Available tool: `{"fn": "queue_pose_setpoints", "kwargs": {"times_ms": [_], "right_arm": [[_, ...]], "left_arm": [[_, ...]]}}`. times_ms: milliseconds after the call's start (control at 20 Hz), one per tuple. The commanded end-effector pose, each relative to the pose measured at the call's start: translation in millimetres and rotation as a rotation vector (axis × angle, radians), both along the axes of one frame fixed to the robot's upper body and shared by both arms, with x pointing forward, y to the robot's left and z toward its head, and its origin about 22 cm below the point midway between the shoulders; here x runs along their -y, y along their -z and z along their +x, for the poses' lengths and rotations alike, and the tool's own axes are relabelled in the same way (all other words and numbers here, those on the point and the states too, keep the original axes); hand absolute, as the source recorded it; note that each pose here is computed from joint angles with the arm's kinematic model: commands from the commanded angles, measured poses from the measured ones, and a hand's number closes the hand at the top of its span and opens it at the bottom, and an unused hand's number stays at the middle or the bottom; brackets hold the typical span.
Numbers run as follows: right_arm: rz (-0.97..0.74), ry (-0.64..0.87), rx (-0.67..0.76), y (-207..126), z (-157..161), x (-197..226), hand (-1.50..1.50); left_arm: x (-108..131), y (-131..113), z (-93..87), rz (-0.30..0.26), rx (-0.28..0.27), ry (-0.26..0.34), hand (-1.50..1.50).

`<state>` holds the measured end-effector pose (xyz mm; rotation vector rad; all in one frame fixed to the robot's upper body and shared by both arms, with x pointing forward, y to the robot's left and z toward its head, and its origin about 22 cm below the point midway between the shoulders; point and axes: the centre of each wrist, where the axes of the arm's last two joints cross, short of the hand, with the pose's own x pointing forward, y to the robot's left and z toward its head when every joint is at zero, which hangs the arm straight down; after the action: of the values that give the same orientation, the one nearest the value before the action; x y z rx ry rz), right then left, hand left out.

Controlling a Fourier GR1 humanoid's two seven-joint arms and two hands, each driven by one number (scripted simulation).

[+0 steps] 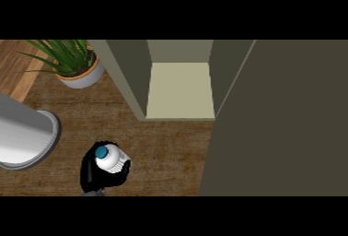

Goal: Pick up the bottled water, place it into the cabinet and close the cabinet

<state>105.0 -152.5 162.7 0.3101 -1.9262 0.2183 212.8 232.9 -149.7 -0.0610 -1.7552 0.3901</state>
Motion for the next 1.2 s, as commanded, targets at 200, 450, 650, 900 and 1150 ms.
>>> {"fn": "queue_pose_setpoints", "kwargs": {"times_ms": [200,450,650,900,1150], "right_arm": [[-0.004,0.031,0.065,-21,-19,6,-1.50],[-0.008,0.026,0.049,-7,-9,4,-1.50],[-0.003,0.031,0.050,-21,-22,17,-1.50],[0.013,0.021,0.070,-7,-23,-4,-1.50],[-0.003,0.022,0.047,-18,-18,11,-1.50]], "left_arm": [[5,-39,-8.3,0.005,0.001,0.108,1.50],[23,-79,-16.7,-0.067,0.001,0.139,1.50],[29,-98,-2.1,-0.038,0.017,0.132,1.50],[70,-123,4.3,-0.009,0.052,0.146,1.50],[102,-151,16.6,0.016,0.089,0.168,1.50]]}}
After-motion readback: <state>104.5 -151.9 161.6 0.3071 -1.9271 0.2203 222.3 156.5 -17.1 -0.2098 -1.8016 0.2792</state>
